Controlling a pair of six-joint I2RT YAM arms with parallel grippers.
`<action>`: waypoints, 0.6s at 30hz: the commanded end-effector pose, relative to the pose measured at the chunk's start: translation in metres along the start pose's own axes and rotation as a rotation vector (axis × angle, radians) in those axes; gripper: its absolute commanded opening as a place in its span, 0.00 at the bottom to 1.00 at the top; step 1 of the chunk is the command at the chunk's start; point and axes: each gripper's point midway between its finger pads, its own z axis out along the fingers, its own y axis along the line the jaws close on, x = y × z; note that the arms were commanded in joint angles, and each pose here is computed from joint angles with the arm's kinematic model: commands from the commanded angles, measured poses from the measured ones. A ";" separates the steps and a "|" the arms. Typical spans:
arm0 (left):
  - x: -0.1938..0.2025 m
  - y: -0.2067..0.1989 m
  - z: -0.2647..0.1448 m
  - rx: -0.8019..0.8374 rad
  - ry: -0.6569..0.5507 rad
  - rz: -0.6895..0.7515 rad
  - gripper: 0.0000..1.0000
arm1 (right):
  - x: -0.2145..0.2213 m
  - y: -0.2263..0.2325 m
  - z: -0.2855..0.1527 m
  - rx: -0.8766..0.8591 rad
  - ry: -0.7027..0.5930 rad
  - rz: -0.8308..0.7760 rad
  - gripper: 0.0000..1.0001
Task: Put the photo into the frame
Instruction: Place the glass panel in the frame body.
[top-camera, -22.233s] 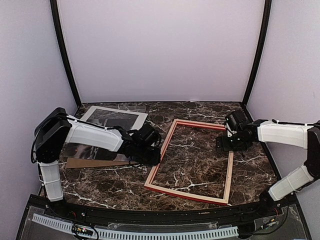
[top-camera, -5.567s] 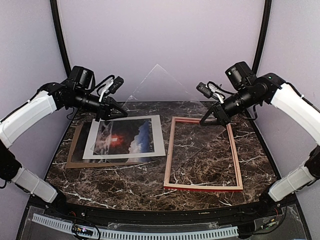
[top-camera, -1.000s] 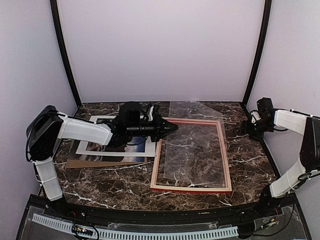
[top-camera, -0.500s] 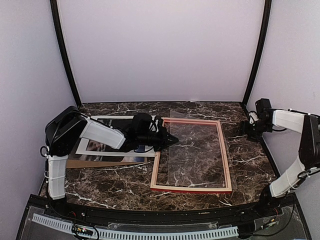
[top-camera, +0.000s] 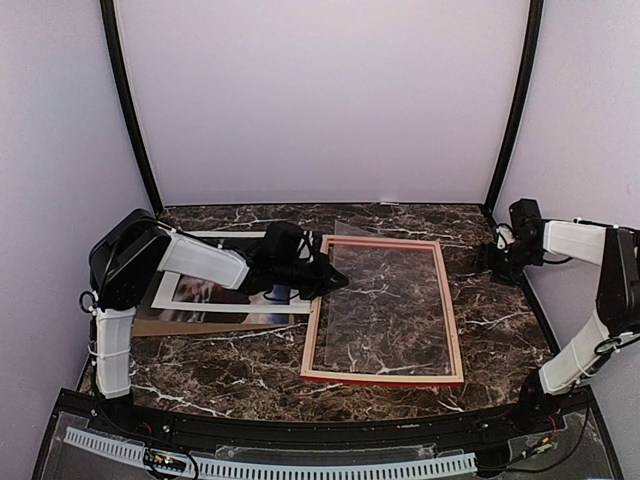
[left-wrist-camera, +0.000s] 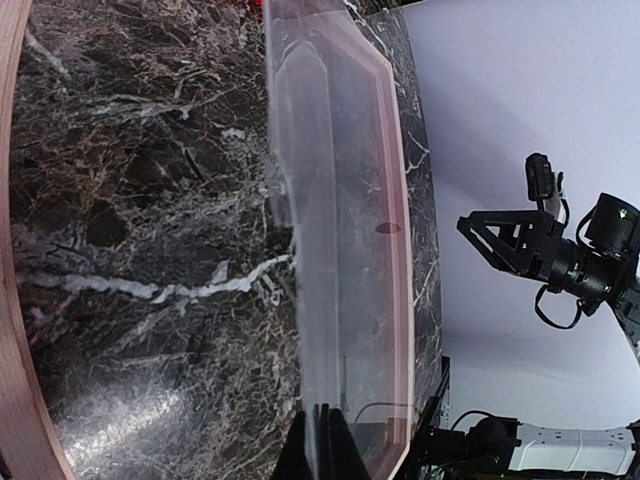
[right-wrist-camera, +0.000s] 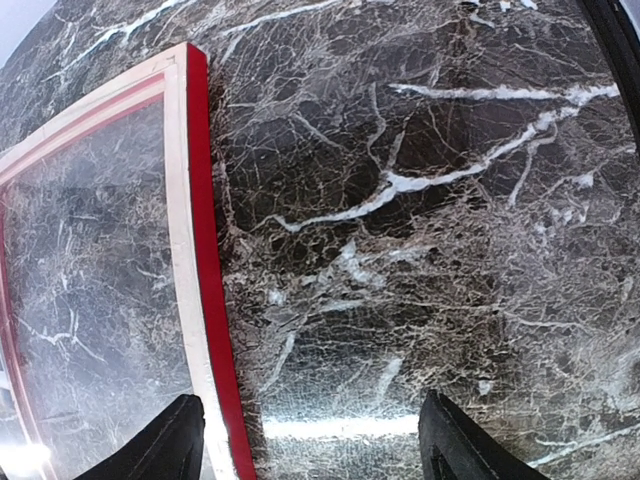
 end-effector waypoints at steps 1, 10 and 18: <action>-0.012 -0.016 -0.010 -0.002 -0.021 0.058 0.00 | 0.004 0.007 0.006 -0.025 0.002 -0.023 0.75; -0.015 -0.015 -0.007 -0.021 0.001 0.093 0.00 | 0.007 0.015 0.011 -0.031 0.013 -0.045 0.75; -0.014 -0.011 -0.005 -0.028 0.015 0.086 0.00 | 0.011 0.024 0.014 -0.040 0.024 -0.075 0.76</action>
